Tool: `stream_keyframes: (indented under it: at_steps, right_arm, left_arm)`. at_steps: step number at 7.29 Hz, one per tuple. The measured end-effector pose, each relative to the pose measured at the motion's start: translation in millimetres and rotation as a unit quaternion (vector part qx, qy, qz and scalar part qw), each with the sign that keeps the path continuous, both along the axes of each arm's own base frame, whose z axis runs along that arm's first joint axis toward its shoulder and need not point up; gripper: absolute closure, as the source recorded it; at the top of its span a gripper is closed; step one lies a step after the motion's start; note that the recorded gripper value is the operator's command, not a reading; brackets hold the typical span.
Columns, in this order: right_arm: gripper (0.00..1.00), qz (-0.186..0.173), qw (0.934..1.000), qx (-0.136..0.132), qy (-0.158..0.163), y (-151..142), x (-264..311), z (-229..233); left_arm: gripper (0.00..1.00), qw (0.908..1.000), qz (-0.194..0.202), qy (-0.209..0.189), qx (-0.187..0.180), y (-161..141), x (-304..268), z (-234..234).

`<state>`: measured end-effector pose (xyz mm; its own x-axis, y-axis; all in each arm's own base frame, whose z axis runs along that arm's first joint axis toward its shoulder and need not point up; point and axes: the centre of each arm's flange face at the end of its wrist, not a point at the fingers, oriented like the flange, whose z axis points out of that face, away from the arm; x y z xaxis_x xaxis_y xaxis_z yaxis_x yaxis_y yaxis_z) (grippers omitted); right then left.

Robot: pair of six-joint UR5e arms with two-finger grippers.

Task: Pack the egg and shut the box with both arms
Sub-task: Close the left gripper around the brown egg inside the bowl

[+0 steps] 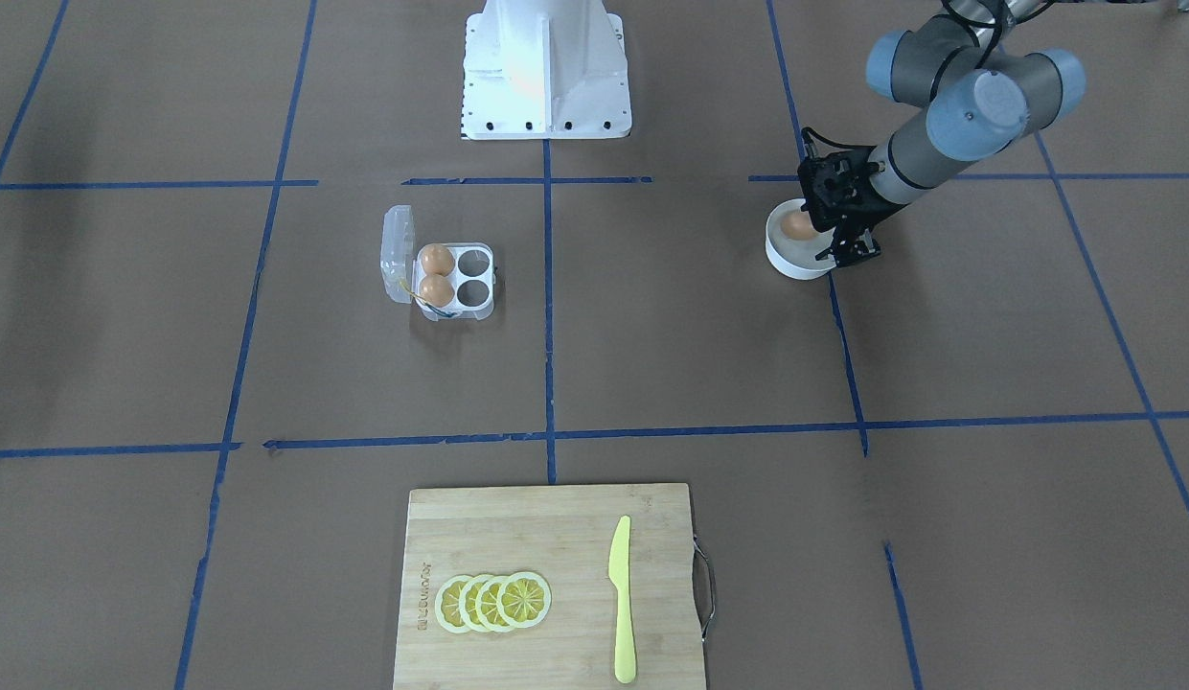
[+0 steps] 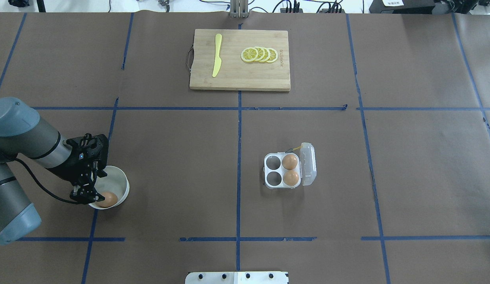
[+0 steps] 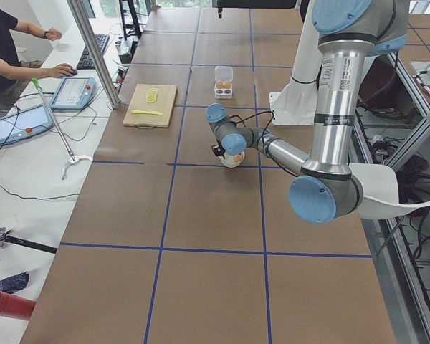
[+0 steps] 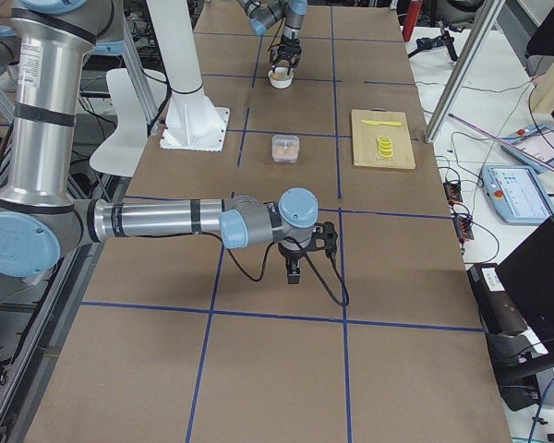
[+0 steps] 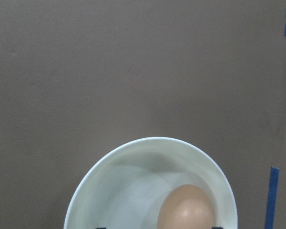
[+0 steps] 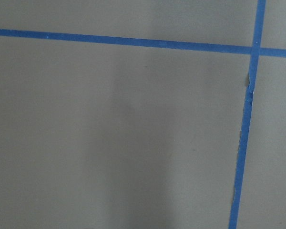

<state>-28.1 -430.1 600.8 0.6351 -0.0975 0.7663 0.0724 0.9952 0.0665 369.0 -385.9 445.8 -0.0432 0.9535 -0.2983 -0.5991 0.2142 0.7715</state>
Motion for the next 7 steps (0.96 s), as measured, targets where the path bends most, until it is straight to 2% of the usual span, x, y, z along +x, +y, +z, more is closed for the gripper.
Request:
stream_keyframes:
  at_steps: [7]
  right_arm:
    - [0.0,0.0,1.0,-0.001,0.0,-1,0,1]
  left_arm:
    - [0.29,0.9999,0.013,-0.005,-0.005,10,14,5]
